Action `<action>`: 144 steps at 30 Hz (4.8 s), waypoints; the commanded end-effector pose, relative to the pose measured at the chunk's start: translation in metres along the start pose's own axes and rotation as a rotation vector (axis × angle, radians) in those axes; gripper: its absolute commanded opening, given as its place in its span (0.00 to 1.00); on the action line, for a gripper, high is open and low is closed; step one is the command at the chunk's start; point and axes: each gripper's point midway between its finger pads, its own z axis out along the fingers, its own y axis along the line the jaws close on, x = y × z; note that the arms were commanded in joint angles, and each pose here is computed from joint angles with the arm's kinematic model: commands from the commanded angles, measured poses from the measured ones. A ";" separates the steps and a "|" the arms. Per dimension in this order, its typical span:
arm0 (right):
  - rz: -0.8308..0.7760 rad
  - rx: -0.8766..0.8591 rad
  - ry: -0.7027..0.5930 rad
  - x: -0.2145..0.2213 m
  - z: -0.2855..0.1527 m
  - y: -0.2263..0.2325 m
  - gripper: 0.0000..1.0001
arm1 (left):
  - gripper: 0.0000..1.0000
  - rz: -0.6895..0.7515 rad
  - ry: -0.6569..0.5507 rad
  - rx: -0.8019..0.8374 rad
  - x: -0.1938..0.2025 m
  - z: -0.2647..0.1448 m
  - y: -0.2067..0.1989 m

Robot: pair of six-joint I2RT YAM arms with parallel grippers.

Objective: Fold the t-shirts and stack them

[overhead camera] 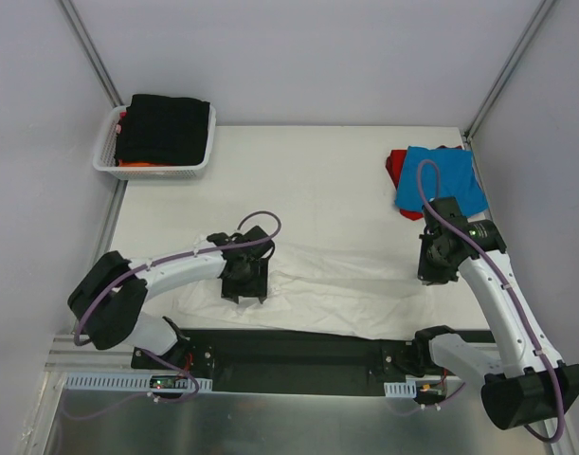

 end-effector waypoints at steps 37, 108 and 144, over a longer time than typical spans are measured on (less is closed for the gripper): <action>0.013 -0.065 -0.024 0.008 -0.023 0.003 0.01 | 0.21 0.097 -0.051 0.008 -0.007 -0.086 0.001; -0.015 -0.042 -0.002 0.008 -0.019 0.000 0.01 | 0.23 -0.063 0.011 -0.158 -0.058 0.054 0.006; 0.027 -0.060 -0.019 0.005 -0.020 0.005 0.01 | 0.44 -0.053 -0.196 -0.133 -0.147 -0.037 0.036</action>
